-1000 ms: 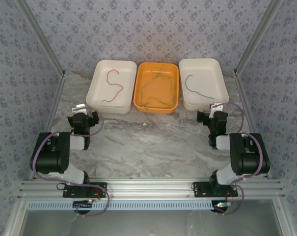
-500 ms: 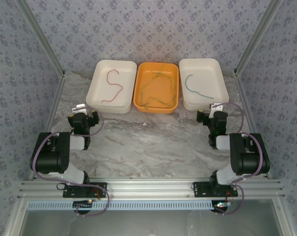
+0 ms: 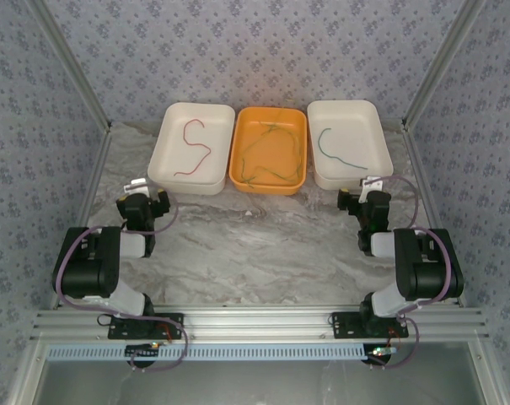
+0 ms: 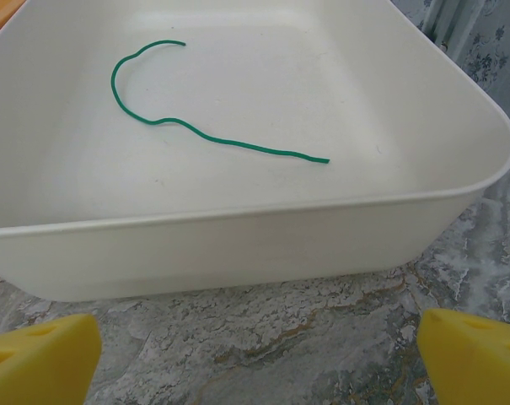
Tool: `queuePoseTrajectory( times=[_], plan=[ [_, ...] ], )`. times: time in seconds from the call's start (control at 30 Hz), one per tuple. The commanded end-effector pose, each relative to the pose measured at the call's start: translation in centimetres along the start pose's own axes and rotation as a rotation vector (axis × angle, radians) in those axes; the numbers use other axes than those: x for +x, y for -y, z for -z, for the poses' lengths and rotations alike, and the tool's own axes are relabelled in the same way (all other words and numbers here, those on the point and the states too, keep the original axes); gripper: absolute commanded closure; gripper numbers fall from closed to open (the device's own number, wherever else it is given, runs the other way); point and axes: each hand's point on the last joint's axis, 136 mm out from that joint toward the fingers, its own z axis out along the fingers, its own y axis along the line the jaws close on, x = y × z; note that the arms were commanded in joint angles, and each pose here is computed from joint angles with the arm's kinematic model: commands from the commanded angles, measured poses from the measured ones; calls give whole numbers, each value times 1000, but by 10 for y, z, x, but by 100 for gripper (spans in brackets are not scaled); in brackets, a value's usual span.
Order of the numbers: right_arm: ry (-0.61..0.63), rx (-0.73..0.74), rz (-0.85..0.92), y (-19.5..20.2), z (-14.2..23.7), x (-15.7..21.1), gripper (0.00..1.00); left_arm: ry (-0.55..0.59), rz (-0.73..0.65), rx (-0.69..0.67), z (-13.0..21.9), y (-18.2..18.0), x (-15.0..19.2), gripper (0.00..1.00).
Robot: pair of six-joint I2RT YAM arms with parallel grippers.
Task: Untangle the cables
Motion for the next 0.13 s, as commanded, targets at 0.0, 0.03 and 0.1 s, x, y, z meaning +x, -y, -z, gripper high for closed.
queuePoseTrajectory(
  times=[0.0,0.03,0.1],
  plan=[
    [-20,3,14,2,-3,4,1,20,-8,19,-1,4,-9,1],
    [-20,4,15,2,-3,4,1,20,-7,18,-1,4,-9,1],
    [-18,4,14,3,-3,3,1,20,-7,19,-1,4,-9,1]
  ],
)
